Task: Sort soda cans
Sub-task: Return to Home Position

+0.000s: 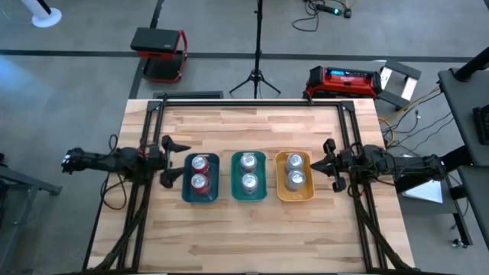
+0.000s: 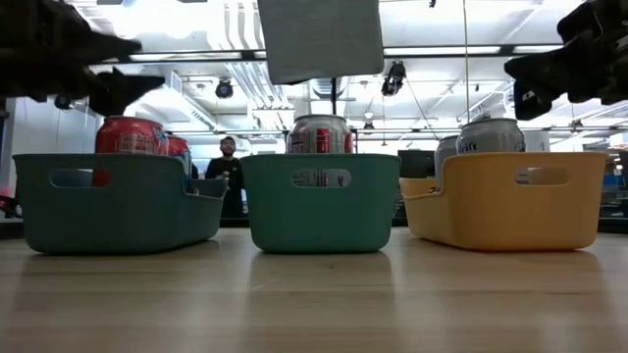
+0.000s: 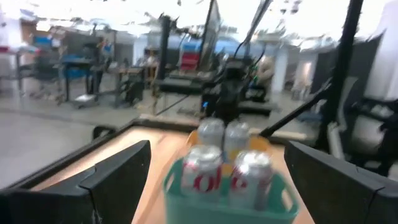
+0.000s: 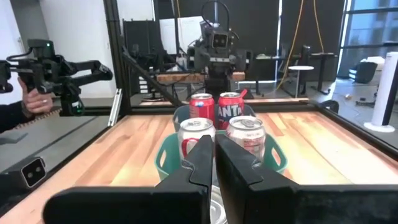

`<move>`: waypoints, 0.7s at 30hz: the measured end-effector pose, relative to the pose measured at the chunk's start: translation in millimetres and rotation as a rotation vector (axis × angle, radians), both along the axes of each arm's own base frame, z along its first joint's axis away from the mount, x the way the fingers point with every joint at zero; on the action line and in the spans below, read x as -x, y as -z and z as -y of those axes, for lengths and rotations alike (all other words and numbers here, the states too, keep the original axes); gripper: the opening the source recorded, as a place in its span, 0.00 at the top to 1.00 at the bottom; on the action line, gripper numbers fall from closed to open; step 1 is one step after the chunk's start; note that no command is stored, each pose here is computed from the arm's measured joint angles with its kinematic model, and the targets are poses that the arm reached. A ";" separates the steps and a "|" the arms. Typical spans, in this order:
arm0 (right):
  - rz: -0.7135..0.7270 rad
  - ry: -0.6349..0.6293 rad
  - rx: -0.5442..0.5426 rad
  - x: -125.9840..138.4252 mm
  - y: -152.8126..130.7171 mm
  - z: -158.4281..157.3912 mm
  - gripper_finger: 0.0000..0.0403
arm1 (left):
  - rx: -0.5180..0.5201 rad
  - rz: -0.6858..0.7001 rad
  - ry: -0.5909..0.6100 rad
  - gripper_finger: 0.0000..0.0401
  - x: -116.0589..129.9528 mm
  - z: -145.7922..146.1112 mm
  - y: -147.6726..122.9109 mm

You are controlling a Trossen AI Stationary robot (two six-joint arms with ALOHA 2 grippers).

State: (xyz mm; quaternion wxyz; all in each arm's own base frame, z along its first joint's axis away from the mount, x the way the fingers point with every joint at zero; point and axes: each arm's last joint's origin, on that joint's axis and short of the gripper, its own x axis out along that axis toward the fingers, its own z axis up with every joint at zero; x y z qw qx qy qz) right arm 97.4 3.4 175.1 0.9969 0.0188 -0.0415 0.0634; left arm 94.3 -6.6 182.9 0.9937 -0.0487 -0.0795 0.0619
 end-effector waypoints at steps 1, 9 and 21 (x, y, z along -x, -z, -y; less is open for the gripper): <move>0.002 0.000 0.000 0.1 -0.4 0.0 0.97 | -0.004 -0.022 -0.012 0.12 -0.4 -1.4 2.2; -0.015 -0.003 0.008 0.0 1.3 -0.1 0.97 | -0.009 -0.103 0.113 0.12 -2.3 -1.3 11.7; -0.004 0.019 0.040 -0.1 0.8 0.4 0.97 | -0.060 -0.096 0.114 0.12 -2.3 -1.2 10.9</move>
